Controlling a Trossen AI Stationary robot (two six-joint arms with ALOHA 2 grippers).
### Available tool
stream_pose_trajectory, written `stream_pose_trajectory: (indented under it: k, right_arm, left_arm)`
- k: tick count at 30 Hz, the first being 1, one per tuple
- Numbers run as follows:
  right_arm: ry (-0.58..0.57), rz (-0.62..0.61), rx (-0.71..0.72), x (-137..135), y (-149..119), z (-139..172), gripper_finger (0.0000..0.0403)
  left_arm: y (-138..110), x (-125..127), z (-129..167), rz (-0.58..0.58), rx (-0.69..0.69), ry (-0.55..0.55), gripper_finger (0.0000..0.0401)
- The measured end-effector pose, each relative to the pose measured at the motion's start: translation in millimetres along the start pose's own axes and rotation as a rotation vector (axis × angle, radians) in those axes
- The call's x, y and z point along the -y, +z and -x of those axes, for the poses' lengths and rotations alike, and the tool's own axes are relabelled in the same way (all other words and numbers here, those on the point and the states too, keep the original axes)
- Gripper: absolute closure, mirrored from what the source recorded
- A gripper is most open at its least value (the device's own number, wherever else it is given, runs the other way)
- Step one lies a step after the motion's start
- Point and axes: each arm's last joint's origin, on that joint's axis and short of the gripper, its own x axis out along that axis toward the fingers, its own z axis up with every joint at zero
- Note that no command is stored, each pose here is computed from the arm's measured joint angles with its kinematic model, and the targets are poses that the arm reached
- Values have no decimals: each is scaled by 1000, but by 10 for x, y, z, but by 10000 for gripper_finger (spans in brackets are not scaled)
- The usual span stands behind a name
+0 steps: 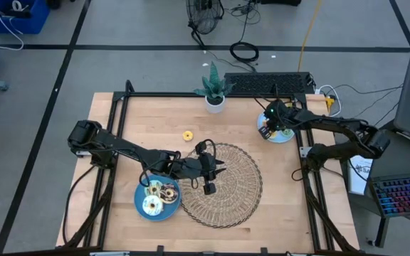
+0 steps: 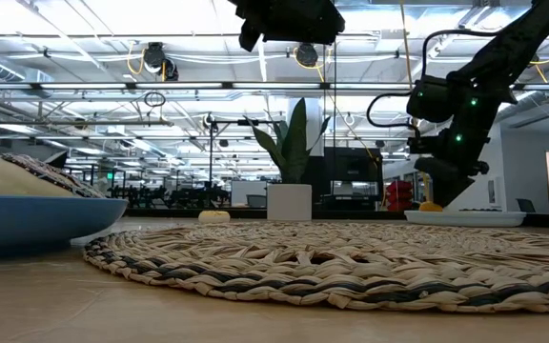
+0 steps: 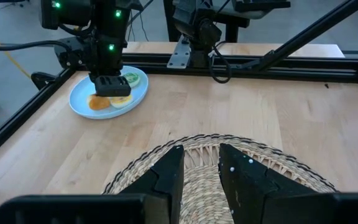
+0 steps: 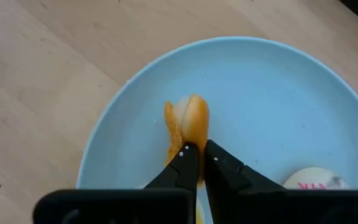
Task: Pick & Place donuts
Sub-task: Put the small orange donut on the light blue plate, then put the small yellow donut on the light blue plate
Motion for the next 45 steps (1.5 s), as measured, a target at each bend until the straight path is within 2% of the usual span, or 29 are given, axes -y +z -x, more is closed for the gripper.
stream_pose_trajectory:
  k: [6,12,20,24,29,39,45]
  right_arm:
    - [-96,3,-7,28,-12,-1,369]
    - [-180,5,-28,57,-40,-2,309]
    - [-181,-3,-27,50,-41,-1,223]
    - [-182,10,-5,50,-18,-1,196]
    - [-172,4,30,46,13,11,184]
    - [-164,12,149,82,58,217,189]
    - [38,-20,274,53,111,381,190]
  left_arm:
    - [0,0,0,0,0,0,295]
    - [0,0,0,0,0,0,295]
    - [0,0,0,0,0,0,295]
    - [-1,0,0,0,0,0,295]
    - [-1,0,0,0,0,0,295]
    - [-1,0,0,0,0,0,295]
    - [-1,0,0,0,0,0,295]
